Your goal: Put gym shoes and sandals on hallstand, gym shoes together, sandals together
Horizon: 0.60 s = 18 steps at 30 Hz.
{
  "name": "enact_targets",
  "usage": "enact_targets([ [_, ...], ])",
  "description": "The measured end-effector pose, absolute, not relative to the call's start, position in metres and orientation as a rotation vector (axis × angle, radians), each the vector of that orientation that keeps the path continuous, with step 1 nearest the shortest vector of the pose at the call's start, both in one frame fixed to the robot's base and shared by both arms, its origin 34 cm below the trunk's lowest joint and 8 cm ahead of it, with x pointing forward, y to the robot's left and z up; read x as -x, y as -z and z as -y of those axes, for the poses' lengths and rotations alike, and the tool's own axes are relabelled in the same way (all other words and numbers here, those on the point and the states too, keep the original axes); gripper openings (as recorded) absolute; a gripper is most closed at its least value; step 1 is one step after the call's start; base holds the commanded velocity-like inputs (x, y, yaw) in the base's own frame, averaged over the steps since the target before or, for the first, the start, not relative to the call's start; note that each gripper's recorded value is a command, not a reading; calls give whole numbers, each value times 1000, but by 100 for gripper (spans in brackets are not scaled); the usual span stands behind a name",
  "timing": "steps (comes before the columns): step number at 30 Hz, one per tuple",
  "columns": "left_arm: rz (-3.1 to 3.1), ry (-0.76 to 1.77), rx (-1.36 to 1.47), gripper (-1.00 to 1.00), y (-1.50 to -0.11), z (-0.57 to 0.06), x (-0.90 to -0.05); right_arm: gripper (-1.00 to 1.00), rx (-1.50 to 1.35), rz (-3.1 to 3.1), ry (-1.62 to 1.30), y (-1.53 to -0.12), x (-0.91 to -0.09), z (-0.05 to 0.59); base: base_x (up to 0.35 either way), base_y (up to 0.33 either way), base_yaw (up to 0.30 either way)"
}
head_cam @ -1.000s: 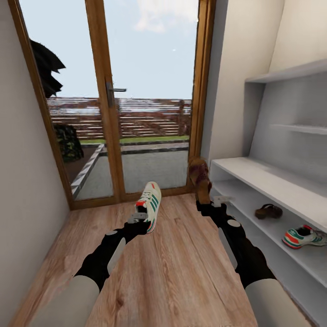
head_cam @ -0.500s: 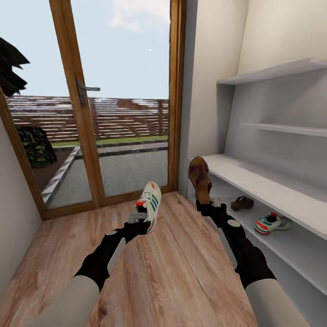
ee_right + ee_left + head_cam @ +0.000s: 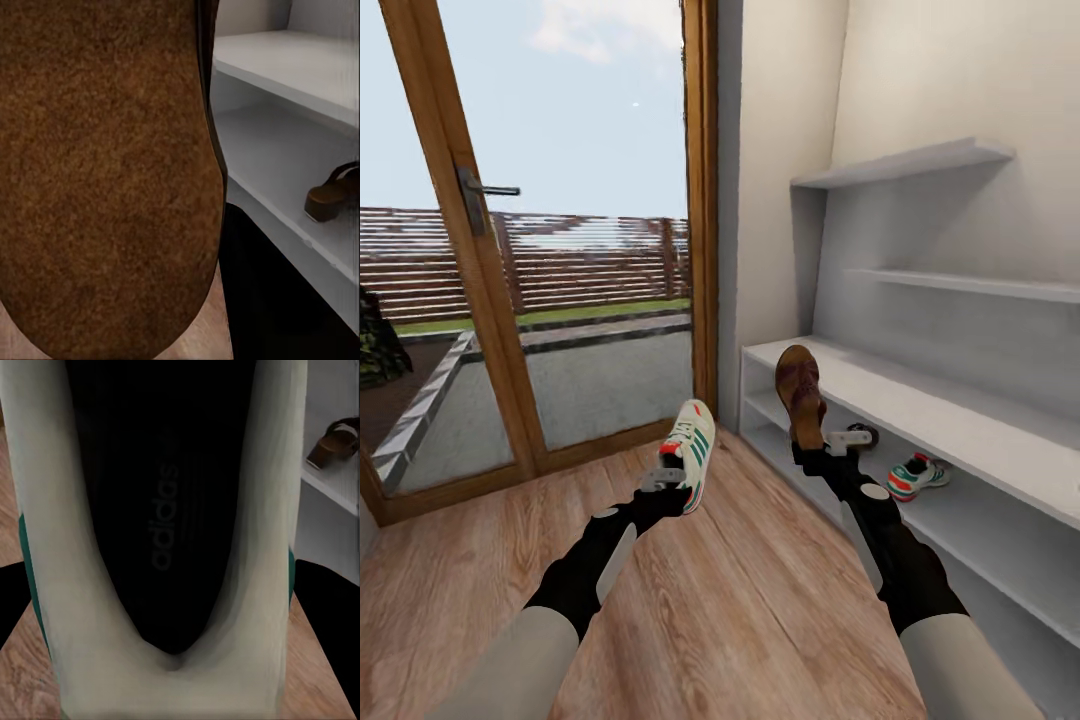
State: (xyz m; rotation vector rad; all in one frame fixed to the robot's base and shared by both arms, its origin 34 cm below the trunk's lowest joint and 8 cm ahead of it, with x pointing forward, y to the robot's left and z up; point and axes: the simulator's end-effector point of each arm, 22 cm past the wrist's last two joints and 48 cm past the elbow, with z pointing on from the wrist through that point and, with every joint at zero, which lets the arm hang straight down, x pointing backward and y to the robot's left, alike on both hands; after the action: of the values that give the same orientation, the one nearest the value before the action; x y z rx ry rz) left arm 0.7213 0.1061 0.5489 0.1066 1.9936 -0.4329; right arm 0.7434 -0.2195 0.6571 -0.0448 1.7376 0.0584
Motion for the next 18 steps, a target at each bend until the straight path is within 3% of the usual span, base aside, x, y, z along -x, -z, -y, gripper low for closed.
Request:
enact_targets([
  [18,-1994,433,-106,-100,-549,-106,-721,-100,43,-1738,-59,-657,-744,220,17,12,-300],
])
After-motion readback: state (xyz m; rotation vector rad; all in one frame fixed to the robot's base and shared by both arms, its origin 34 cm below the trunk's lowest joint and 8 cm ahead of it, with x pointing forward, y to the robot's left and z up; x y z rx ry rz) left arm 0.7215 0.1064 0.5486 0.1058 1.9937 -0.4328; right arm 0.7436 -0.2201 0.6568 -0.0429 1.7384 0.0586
